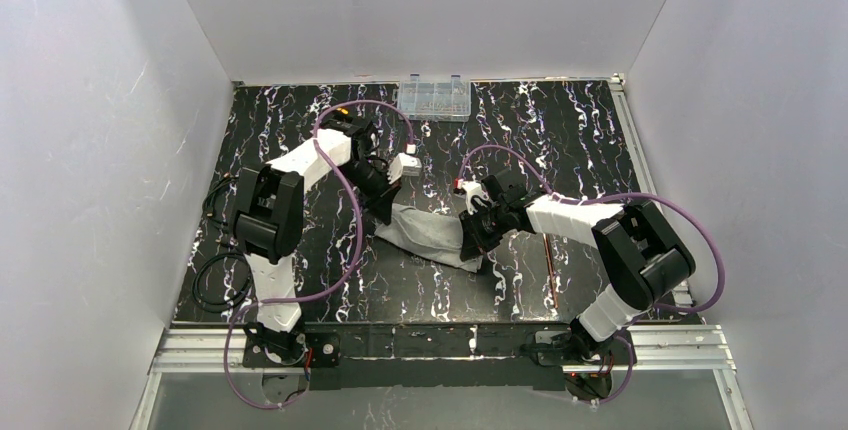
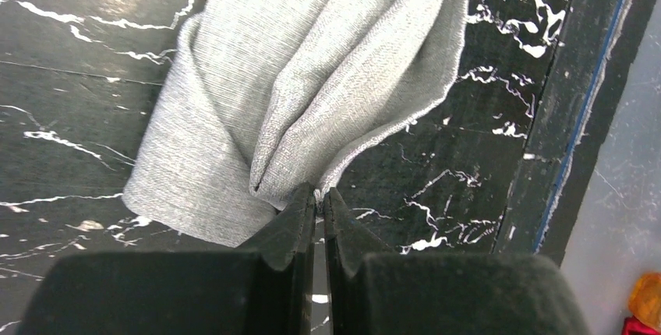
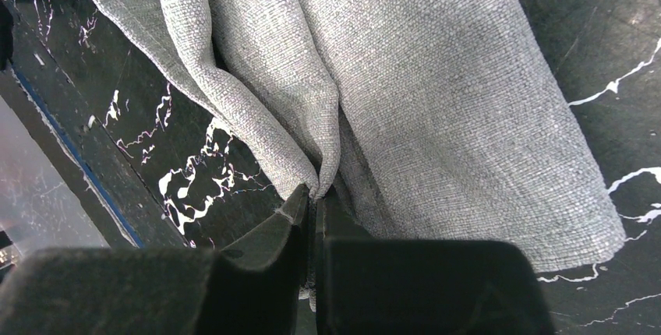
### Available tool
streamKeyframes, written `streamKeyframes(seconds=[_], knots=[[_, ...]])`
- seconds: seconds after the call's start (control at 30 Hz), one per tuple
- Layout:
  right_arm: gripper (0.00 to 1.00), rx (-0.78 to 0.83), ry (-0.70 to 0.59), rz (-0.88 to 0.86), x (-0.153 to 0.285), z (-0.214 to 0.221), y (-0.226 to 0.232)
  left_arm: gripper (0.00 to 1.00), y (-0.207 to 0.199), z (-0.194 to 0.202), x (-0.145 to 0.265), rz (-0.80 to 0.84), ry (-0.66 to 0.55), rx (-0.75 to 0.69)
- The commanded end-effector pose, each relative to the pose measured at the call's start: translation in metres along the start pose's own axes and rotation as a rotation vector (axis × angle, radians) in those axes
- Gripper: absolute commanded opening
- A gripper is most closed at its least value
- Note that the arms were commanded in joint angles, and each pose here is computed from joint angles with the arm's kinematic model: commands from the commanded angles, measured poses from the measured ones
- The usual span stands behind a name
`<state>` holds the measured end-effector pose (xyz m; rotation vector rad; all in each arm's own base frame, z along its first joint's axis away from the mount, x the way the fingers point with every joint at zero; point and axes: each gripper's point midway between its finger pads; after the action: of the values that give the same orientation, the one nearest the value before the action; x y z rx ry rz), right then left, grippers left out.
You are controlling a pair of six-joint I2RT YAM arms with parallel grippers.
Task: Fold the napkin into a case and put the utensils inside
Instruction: Fold the 2/3-rectangle-folded napkin at the center of the board.
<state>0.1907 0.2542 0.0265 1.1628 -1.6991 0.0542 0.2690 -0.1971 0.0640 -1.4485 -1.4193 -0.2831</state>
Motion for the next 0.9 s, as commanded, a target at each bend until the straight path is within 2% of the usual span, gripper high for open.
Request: streamKeyframes(seconds=[0.0,0.13,0.37,0.67,0.87], knots=[[0.12,-0.001,-0.010,-0.022,0.000,-0.005,0.004,0.00,0.007,-0.026,0.012,-0.081,-0.081,-0.015],[0.15,-0.002,-0.012,-0.028,0.001,-0.004,0.006,0.00,0.026,-0.032,0.011,-0.151,-0.089,0.033],[0.20,-0.004,-0.017,-0.037,0.002,-0.006,0.008,0.00,0.041,-0.032,0.003,-0.170,-0.076,0.127],[0.52,-0.009,-0.086,-0.086,0.010,-0.027,0.023,0.00,0.053,-0.027,-0.008,-0.171,-0.052,0.202],[0.71,0.040,-0.189,-0.032,0.034,-0.058,0.029,0.00,0.055,-0.024,-0.014,-0.162,-0.039,0.233]])
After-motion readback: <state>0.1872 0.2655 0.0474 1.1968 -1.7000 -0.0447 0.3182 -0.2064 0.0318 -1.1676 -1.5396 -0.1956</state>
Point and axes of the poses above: each gripper's point midway between its finger pads, its own x axis back along the fingers, its own y axis along the line the jaws close on, z = x × y, and after that the axes turned 6 degrees about x, right-handed
